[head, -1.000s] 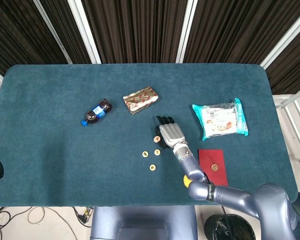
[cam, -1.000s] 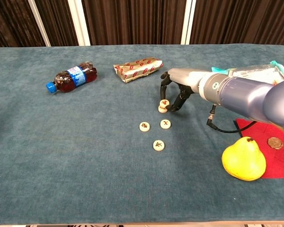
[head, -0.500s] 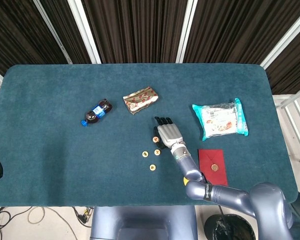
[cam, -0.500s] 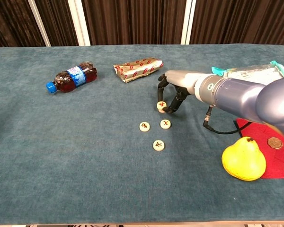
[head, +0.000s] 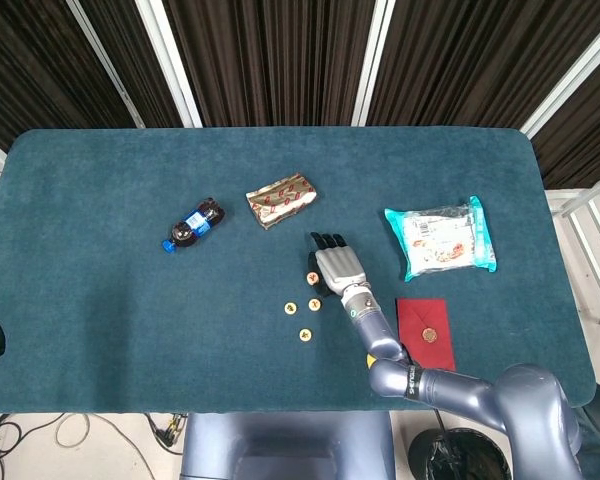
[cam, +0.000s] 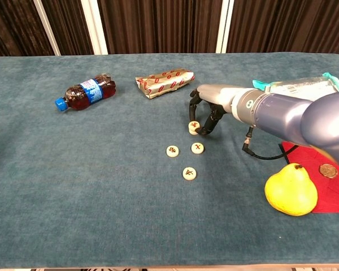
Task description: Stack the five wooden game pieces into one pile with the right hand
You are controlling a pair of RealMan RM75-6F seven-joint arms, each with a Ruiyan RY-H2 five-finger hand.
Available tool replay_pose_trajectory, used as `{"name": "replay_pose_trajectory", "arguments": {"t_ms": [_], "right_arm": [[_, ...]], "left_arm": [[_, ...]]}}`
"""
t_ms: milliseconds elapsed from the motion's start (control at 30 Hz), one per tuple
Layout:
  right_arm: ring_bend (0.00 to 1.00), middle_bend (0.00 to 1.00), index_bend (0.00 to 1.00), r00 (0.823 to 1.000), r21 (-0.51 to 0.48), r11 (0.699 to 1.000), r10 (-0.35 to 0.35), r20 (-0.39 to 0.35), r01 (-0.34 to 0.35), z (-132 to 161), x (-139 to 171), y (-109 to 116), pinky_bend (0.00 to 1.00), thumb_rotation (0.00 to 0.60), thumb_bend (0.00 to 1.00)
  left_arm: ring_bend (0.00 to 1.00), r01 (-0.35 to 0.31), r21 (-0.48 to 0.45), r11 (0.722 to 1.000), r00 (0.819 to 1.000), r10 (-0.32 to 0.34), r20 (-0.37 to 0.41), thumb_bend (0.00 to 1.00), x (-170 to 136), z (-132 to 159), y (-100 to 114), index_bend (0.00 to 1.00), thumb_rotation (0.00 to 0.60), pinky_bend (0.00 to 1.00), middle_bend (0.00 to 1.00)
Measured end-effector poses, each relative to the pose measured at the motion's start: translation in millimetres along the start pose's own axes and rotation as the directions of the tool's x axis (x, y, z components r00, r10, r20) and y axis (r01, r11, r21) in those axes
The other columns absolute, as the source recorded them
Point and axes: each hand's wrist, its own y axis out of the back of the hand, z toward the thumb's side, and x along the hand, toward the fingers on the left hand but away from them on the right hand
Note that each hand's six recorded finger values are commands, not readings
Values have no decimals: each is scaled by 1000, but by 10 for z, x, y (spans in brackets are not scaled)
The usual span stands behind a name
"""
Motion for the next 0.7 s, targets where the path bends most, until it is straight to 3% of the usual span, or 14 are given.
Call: {"name": "replay_pose_trajectory", "arguments": {"t_ms": [700], "right_arm": [[0,0,438,1000,0,1000,5,-4,-5,-16,25,-9,0,600,438]], "left_arm": [[0,1,3,1000,1000,-1,-2,589,3,-4,-1,99,600,0,0]]}}
